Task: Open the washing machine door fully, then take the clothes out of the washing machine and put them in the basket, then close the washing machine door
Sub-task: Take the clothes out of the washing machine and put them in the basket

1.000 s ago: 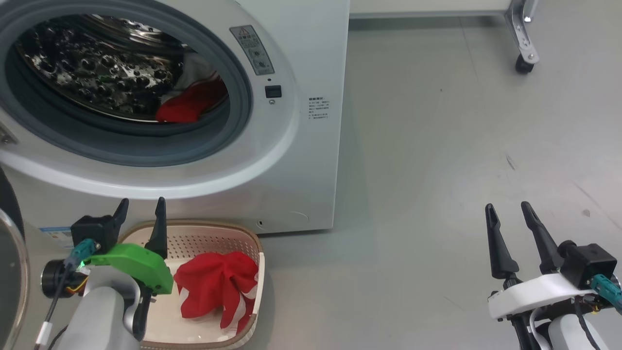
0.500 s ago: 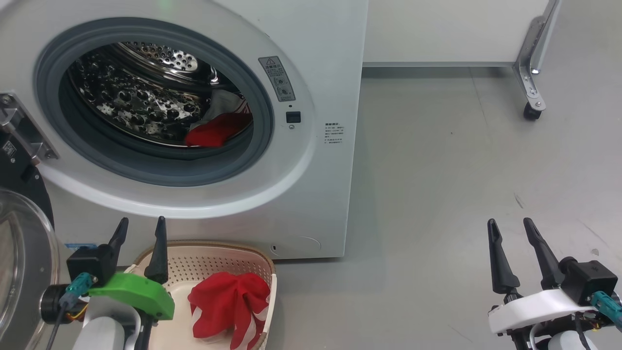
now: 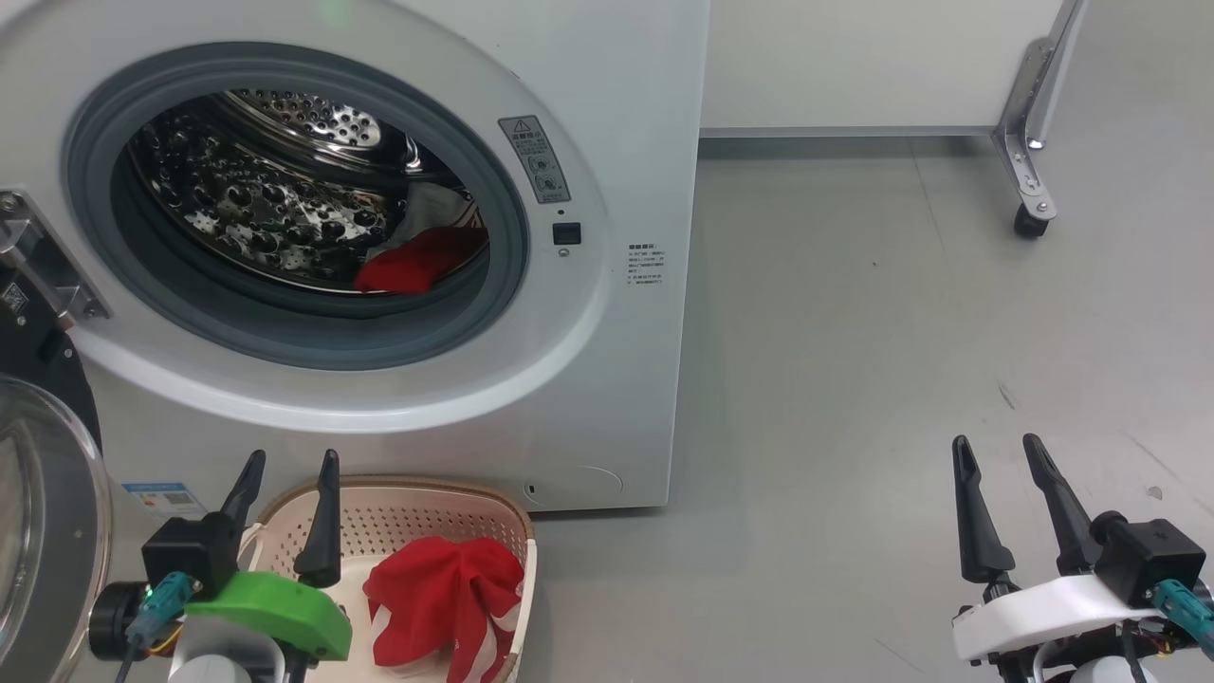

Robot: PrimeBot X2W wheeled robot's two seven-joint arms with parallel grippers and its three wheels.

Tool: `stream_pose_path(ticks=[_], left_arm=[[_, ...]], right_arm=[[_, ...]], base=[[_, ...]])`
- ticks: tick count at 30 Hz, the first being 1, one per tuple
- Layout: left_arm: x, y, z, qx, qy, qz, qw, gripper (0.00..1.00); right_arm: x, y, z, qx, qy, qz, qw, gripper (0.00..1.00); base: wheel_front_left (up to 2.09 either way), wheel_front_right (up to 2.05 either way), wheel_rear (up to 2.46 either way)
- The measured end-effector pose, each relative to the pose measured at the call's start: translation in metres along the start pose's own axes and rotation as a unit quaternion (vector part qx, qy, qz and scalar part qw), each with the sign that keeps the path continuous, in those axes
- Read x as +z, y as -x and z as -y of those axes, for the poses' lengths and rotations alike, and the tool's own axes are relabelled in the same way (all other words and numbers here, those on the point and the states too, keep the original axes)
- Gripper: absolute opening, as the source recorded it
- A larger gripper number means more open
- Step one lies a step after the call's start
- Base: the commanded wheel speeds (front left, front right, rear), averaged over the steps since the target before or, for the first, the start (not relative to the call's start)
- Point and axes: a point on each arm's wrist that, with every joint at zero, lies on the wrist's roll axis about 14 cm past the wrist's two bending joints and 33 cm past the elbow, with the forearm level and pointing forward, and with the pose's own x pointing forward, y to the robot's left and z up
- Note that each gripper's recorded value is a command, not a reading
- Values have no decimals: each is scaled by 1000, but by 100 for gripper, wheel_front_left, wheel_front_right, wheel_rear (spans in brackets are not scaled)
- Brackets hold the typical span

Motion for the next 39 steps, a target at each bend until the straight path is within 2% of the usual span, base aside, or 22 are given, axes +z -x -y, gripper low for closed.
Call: stream_pose_path(ticks=[39], left_arm=[[-11,9,5,2,4,-8,1000,100]], right_arm=[[2,0,0,-3,-2,-6,1000,100]], base=[[0,0,0]])
